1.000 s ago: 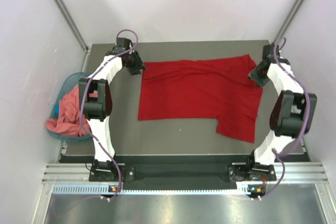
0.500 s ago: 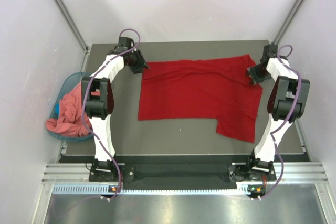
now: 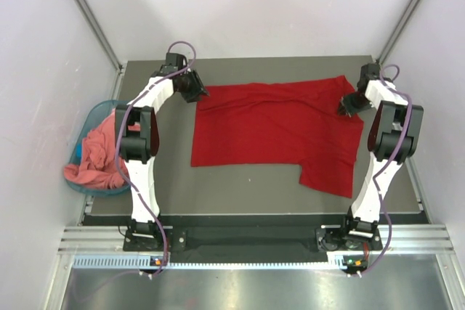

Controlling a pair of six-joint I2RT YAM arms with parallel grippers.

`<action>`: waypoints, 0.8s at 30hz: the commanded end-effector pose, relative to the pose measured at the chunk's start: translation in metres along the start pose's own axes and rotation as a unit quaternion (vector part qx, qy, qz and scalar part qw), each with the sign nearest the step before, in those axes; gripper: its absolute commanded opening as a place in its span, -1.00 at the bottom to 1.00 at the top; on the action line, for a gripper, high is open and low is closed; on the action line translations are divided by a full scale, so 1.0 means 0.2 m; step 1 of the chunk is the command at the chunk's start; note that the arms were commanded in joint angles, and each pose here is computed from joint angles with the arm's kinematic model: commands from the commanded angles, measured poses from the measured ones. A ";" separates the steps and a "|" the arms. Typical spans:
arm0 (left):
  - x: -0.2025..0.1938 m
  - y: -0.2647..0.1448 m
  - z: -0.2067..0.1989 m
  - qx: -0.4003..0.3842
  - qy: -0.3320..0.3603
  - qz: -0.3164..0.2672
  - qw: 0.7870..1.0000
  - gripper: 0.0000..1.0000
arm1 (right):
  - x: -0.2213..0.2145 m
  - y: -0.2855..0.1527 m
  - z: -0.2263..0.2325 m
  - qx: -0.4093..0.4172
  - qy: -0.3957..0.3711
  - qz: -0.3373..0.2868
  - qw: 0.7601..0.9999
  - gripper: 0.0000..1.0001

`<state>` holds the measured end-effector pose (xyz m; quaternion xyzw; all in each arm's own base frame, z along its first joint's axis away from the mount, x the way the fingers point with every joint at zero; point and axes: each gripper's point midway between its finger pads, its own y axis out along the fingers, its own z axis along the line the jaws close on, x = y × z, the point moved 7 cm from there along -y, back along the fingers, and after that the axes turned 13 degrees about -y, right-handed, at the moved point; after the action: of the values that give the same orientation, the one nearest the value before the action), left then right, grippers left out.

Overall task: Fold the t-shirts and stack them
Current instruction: Fold the tshirt

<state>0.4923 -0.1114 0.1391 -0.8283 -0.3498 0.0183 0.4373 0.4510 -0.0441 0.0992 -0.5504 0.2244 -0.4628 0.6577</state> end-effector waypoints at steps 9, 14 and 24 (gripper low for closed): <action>0.04 -0.04 -0.04 -0.011 0.026 -0.019 0.999 -0.08 | -0.08 -0.12 -0.15 0.017 -0.208 -0.046 0.977 -1.00; 0.04 -0.07 -0.04 -0.004 0.030 -0.021 0.999 -0.08 | -0.04 -0.25 -0.07 0.100 -0.315 -0.094 0.939 -0.59; 0.03 -0.06 -0.05 -0.012 0.025 -0.015 1.000 -0.08 | 0.01 -0.27 0.33 0.225 -0.435 -0.121 0.863 -0.14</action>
<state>0.4922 -0.1092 0.1337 -0.8243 -0.3447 0.0110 0.4489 0.4555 -0.0356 0.1588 -0.5820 -0.1689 -0.3231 0.7268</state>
